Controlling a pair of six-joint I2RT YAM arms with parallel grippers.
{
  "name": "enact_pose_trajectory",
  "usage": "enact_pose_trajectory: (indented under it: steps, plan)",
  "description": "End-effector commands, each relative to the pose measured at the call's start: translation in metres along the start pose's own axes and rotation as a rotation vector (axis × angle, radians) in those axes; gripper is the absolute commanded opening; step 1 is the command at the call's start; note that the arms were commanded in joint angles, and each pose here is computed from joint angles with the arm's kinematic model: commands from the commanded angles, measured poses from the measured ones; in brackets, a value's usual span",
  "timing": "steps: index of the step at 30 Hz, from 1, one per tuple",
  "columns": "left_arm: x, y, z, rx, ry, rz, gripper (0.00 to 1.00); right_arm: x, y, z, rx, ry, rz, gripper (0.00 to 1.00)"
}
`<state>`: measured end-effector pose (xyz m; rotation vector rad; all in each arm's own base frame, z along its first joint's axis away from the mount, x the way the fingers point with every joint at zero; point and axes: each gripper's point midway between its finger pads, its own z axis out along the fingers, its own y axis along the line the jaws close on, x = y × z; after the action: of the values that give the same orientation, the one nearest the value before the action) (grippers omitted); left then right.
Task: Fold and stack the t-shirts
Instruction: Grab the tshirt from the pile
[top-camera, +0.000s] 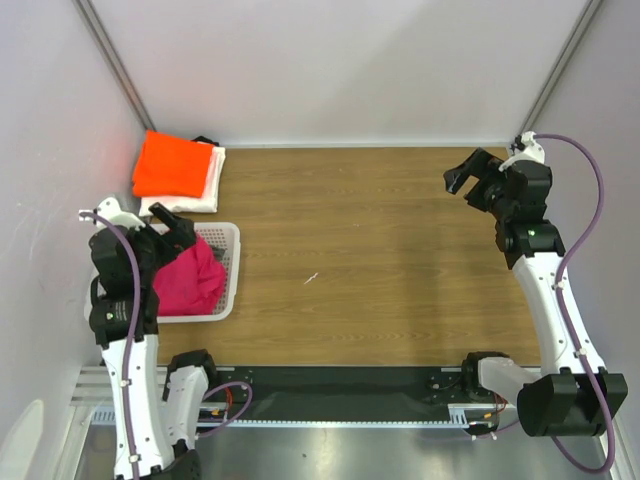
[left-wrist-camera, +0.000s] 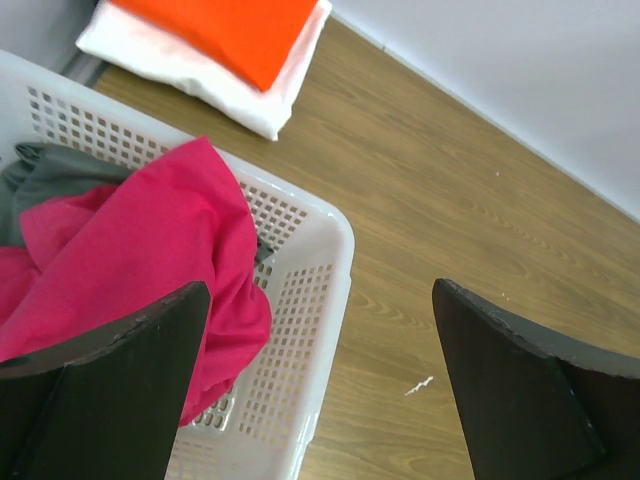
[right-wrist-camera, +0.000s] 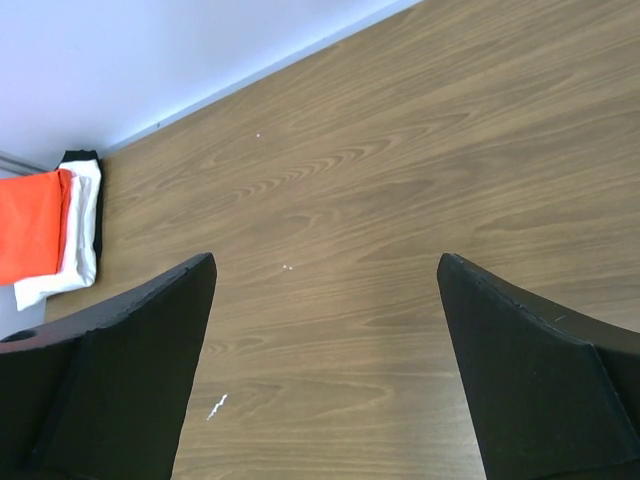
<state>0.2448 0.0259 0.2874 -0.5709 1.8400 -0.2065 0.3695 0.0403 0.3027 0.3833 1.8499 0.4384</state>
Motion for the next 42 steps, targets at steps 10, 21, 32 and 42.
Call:
enact_pose_trajectory:
  steps: [10,21,32,42]
  plan:
    - [-0.038,0.006,-0.003,-0.167,0.066,0.014,1.00,0.000,-0.007,-0.004,0.038,0.005,-0.025,1.00]
    - [0.054,0.067,0.057,-0.389,0.276,-0.092,1.00,0.035,-0.035,0.002,0.118,0.104,0.058,1.00]
    - [0.128,0.129,0.099,-0.621,0.381,-0.144,0.96,0.050,-0.046,-0.010,0.142,0.100,0.091,1.00]
    - [0.110,0.130,0.095,-0.648,0.323,-0.137,0.00,0.038,-0.046,-0.015,0.147,0.073,0.071,1.00]
